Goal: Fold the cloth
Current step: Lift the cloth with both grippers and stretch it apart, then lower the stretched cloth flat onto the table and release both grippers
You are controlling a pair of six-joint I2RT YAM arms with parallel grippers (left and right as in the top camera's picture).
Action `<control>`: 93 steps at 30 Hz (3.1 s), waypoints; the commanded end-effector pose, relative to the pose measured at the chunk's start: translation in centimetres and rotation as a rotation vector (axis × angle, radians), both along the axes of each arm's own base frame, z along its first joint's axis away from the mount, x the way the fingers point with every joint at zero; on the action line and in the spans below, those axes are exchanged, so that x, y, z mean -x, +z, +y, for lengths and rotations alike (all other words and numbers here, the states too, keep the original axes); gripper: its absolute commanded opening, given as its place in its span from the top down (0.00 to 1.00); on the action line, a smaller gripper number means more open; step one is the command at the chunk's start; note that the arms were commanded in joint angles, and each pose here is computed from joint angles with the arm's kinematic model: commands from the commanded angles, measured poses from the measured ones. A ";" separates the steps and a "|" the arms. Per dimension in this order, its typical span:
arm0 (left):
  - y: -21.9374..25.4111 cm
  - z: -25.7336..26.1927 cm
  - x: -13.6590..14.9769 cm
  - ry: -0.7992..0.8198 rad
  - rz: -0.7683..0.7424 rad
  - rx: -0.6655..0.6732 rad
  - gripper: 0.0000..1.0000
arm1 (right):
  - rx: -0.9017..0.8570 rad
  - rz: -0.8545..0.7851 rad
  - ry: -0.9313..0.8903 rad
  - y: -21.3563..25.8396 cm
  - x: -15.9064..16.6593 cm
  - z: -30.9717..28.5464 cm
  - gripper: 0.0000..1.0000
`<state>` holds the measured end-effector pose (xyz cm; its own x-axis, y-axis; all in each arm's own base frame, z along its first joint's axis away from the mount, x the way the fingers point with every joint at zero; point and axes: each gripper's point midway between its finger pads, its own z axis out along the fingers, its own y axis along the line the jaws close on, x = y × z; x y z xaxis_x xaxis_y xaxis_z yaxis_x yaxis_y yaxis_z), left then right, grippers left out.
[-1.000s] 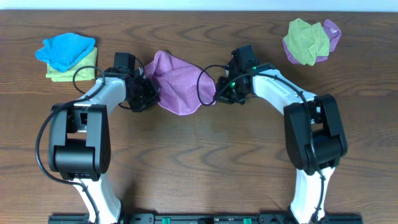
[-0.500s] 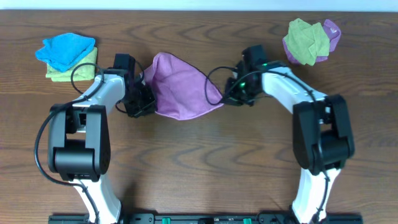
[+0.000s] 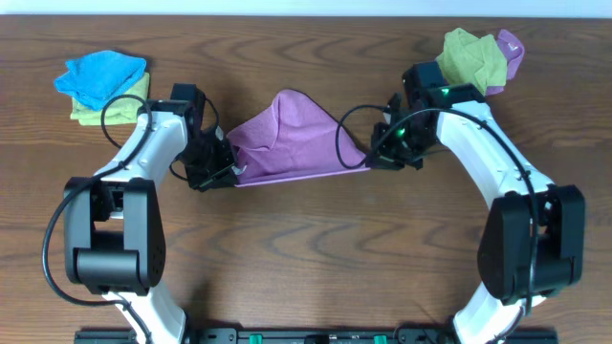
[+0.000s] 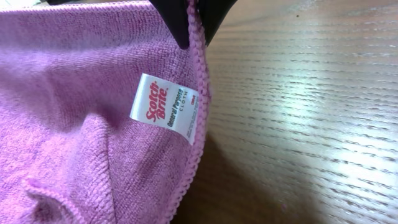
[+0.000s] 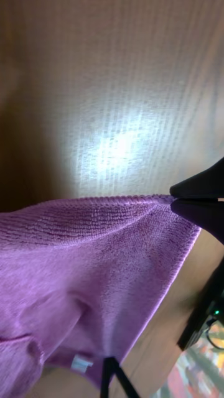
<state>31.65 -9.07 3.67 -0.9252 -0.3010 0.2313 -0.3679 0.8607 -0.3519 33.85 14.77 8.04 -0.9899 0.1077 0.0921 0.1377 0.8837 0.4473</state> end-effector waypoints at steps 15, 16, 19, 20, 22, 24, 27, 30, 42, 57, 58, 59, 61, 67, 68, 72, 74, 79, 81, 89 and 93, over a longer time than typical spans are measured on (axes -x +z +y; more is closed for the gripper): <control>3.2 -1.8 -2.6 0.011 -0.070 0.044 0.94 | 0.026 -0.209 0.003 3.5 -2.4 0.3 0.98; 4.0 -1.9 -3.5 0.020 -0.096 0.047 0.94 | 0.016 -0.228 -0.014 3.8 -3.0 0.6 0.99; 7.0 -2.1 -6.9 0.047 -0.209 0.049 0.94 | -0.015 -0.314 -0.055 5.4 -5.4 1.2 0.99; 8.4 -2.2 -8.2 0.052 -0.261 0.055 0.94 | -0.028 -0.352 -0.069 6.3 -6.4 1.4 0.99; 10.4 -1.9 -10.3 0.082 -0.339 0.036 0.94 | -0.058 -0.437 -0.092 8.5 -8.4 1.9 0.99; 12.1 -1.5 -12.0 0.101 -0.408 0.016 0.94 | -0.076 -0.534 -0.100 11.0 -10.3 2.2 0.98; 14.6 -1.4 -14.8 0.140 -0.529 0.016 0.94 | -0.056 -0.653 -0.143 14.2 -12.8 1.7 0.99; 15.8 -1.4 -16.7 0.177 -0.607 0.031 0.94 | -0.050 -0.714 -0.159 15.5 -14.4 1.6 0.98; 17.6 -0.3 -19.8 0.230 -0.753 -0.018 0.95 | 0.008 -0.848 -0.203 15.5 -18.5 0.4 0.99; 18.3 -0.5 -20.6 0.242 -0.800 -0.022 0.94 | 0.000 -0.932 -0.228 16.1 -21.0 -1.7 0.98; 18.1 -0.6 -20.4 0.233 -0.793 -0.024 0.94 | -0.003 -0.928 -0.207 15.7 -20.9 -1.3 0.98; 17.9 -0.7 -20.3 0.219 -0.789 -0.030 0.94 | 0.004 -0.928 -0.184 15.4 -20.8 -0.9 0.99; 17.6 -0.8 -19.9 0.199 -0.777 -0.040 0.94 | 0.016 -0.927 -0.149 15.1 -20.5 -0.3 0.98; 14.9 -0.3 -16.6 0.102 -0.636 -0.096 0.94 | 0.034 -0.801 -0.081 12.7 -18.1 0.0 0.98; 14.4 -0.3 -15.8 0.078 -0.605 -0.105 0.94 | 0.028 -0.775 -0.060 12.2 -17.5 0.2 0.99; 13.3 0.0 -13.7 0.012 -0.528 -0.128 0.94 | 0.019 -0.702 -0.004 11.1 -15.6 1.1 0.99; 12.7 0.1 -12.5 -0.015 -0.482 -0.137 0.94 | 0.021 -0.673 0.028 10.9 -14.5 1.7 0.99; 11.9 0.4 -10.3 -0.046 -0.390 -0.152 0.94 | 0.021 -0.620 0.109 10.9 -11.6 3.6 0.99; 11.7 0.5 -9.6 -0.051 -0.361 -0.157 0.94 | 0.018 -0.591 0.135 10.7 -10.5 4.5 0.99; 10.7 1.6 -5.7 -0.077 -0.199 -0.206 0.94 | 0.107 -0.420 0.280 8.1 -4.6 6.5 0.99; 10.3 2.6 -3.7 -0.089 -0.116 -0.259 0.94 | 0.131 -0.361 0.308 7.5 -2.8 6.6 0.99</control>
